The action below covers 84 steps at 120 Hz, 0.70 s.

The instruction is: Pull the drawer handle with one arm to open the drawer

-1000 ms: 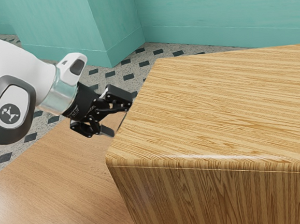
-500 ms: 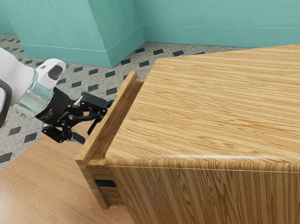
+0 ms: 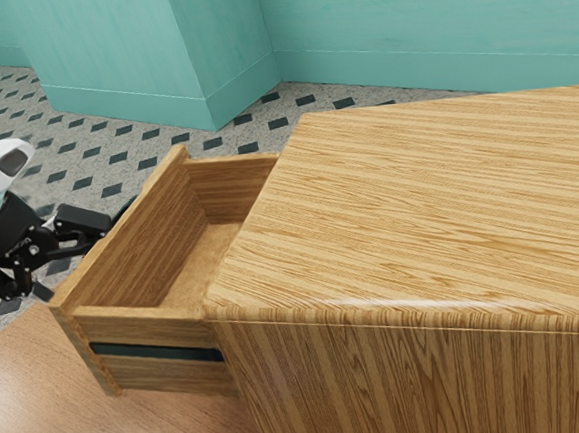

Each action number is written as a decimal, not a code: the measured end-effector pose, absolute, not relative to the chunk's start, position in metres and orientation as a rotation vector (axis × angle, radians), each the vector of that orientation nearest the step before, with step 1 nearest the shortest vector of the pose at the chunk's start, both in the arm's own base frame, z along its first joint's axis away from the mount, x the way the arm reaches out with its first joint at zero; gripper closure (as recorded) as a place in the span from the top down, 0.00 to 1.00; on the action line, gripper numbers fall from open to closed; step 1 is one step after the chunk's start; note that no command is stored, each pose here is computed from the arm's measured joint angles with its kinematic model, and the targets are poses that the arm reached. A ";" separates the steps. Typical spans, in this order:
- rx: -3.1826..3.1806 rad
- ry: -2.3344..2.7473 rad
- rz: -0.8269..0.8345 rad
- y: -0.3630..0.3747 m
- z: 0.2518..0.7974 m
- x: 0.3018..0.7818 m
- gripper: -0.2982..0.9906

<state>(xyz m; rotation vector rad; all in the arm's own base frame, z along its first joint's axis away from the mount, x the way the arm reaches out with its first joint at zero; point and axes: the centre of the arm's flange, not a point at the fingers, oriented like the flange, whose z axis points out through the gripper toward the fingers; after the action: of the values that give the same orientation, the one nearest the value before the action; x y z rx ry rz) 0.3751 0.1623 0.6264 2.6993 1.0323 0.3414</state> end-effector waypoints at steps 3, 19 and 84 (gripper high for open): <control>2.702 1.040 0.335 0.166 0.626 0.372 0.77; 2.712 1.076 0.304 0.182 0.626 0.360 0.77; 2.746 1.111 0.311 0.202 0.648 0.334 0.75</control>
<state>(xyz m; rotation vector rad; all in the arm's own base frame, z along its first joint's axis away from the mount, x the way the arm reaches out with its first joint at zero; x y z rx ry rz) 0.3344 0.2019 0.6481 2.7461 1.1114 0.3107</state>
